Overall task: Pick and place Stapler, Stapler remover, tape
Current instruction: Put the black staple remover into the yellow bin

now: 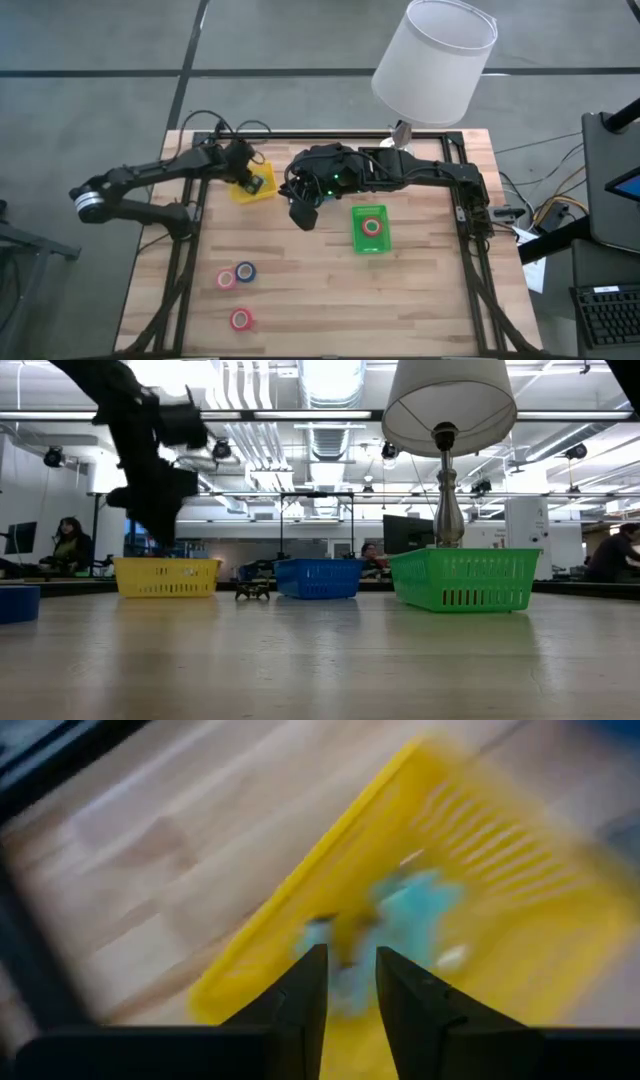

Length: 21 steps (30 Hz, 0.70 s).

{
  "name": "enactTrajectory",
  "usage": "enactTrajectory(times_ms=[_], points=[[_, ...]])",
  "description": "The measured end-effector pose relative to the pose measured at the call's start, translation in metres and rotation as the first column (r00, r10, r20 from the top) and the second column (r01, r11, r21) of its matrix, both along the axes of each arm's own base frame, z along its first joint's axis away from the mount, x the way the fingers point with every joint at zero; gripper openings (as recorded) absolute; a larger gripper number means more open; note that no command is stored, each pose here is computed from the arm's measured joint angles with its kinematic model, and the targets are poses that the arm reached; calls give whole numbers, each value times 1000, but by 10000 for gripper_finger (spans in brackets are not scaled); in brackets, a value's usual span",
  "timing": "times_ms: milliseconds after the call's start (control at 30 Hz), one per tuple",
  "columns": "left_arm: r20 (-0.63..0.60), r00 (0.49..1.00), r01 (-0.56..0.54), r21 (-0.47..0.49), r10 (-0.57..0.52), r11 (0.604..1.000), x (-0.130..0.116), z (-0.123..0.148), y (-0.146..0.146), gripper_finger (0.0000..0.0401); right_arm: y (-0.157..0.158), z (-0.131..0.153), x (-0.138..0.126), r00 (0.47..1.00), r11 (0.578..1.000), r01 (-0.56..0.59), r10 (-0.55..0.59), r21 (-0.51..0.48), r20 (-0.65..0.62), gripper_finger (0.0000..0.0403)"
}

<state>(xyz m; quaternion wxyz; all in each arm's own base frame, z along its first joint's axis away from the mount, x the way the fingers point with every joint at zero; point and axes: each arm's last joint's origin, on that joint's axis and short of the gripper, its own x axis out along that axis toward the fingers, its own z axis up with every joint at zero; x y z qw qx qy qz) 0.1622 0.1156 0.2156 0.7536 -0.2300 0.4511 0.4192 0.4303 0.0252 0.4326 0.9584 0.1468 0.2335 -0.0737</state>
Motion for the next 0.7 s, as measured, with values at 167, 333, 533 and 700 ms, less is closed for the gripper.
enactTrajectory(times_ms=[167,333,533,700], points=[[343,939,26,-83,4,996,11,38,-3,89,-1,0,0,1000,1000,-7,7,-16,-1,52],[496,867,21,-112,37,994,24,47,-9,87,-4,0,0,1000,1000,-3,3,-23,1,52],[532,844,32,-177,68,984,45,36,-17,88,-4,0,0,1000,1000,-1,1,-23,4,52],[486,873,75,-214,39,974,65,18,-28,83,-4,0,0,1000,1000,-1,1,-23,4,52]])
